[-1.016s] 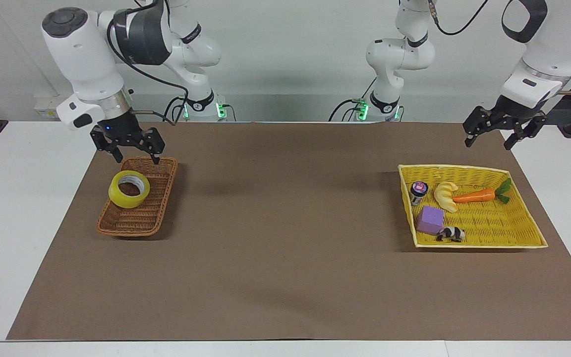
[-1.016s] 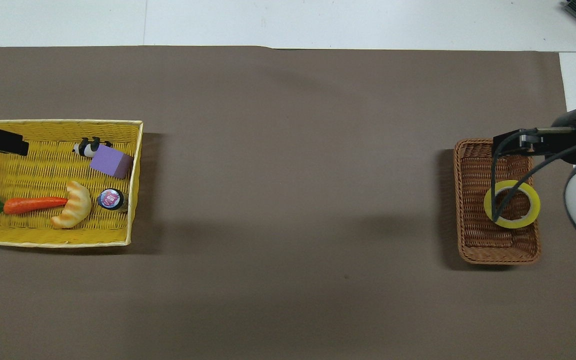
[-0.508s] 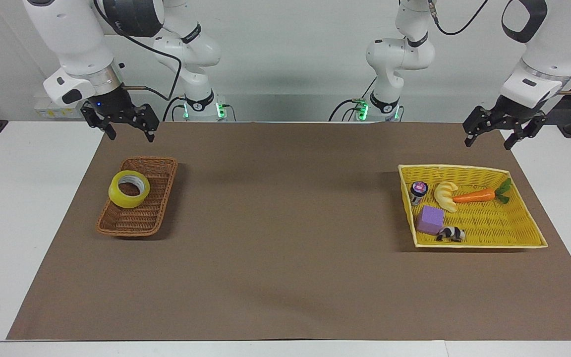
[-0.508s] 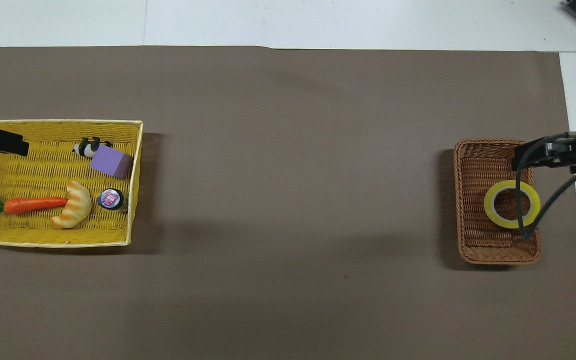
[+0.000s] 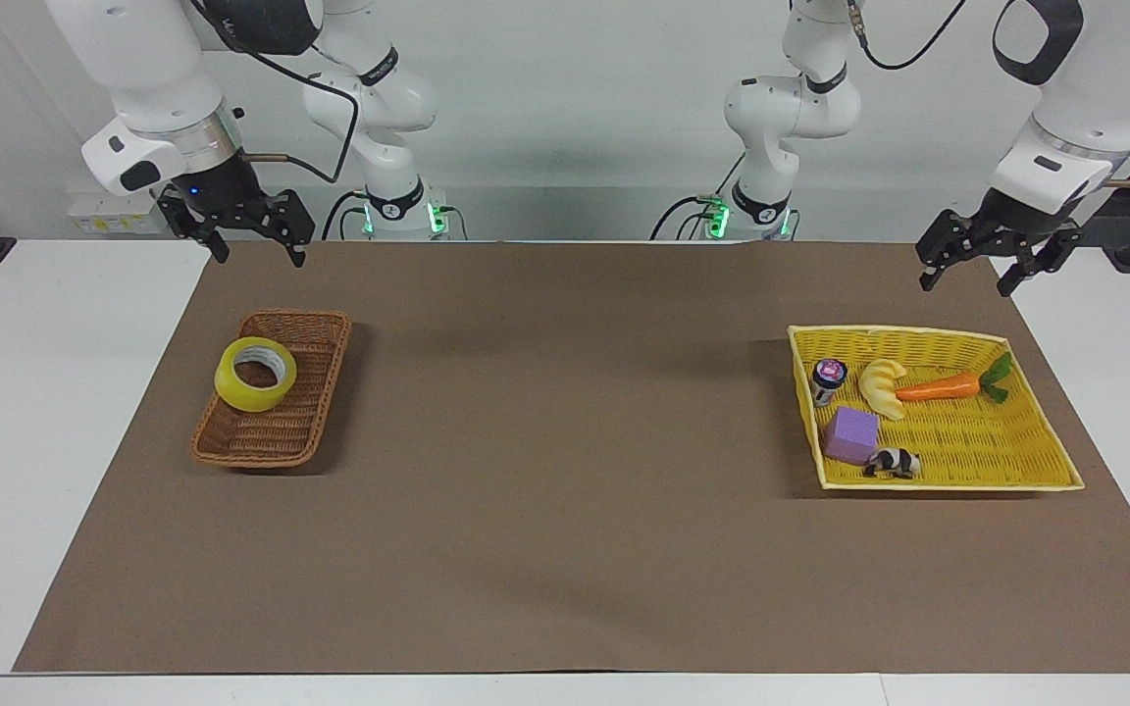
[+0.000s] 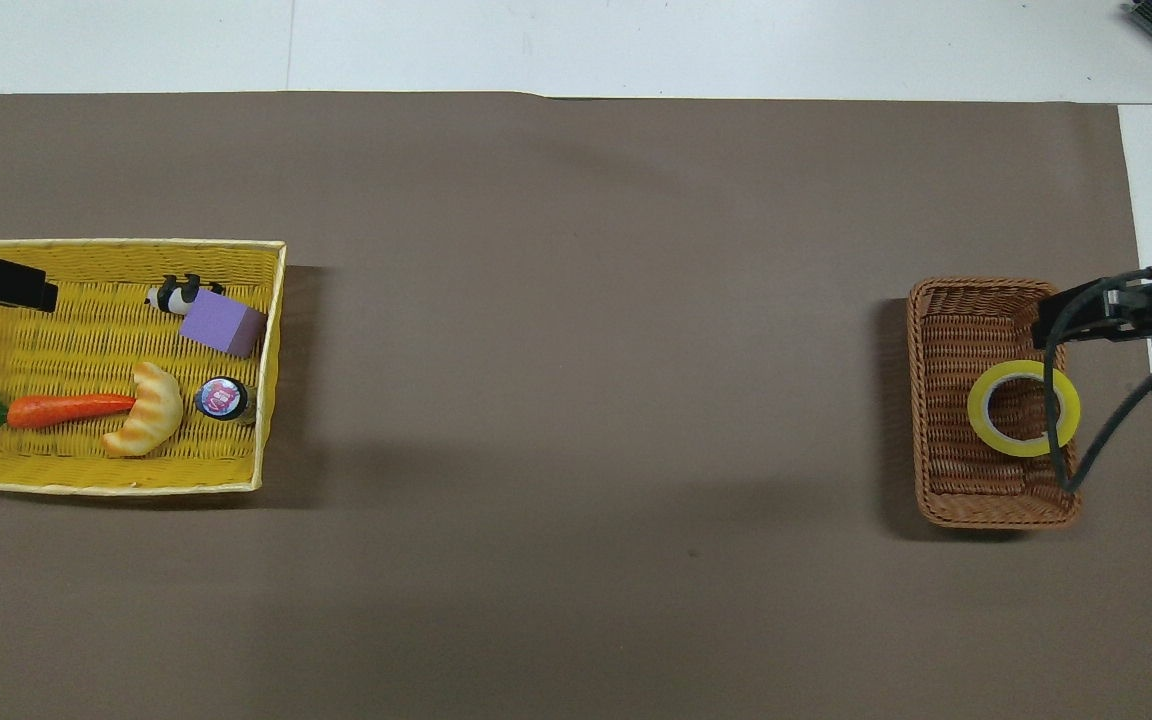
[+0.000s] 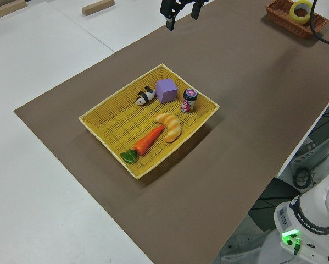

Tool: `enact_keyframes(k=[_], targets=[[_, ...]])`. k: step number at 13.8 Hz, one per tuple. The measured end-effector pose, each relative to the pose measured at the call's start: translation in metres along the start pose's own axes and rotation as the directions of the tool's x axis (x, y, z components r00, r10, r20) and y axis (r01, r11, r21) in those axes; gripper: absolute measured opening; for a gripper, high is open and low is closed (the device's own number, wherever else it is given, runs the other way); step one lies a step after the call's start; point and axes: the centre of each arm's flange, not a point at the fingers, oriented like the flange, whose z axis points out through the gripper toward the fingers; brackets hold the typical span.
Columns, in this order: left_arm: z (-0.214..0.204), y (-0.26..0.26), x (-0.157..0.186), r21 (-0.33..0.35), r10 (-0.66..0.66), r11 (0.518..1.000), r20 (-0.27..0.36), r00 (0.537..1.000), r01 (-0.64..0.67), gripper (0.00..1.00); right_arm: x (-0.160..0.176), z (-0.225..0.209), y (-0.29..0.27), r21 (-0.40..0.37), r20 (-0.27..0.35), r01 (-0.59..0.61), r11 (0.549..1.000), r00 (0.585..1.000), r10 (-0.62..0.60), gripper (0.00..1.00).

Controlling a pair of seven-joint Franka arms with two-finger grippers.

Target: Move tape to another basket

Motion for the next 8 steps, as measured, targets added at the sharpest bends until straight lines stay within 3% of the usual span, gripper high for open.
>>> enact_keyframes(k=[8], targets=[[0.0001, 0.0054, 0.0008, -0.001, 0.009, 1.0, 0.0, 1.0, -0.009, 1.0, 0.0024, -0.0034, 0.001, 0.001, -0.023, -0.002, 1.0, 1.0, 0.002, 1.0]])
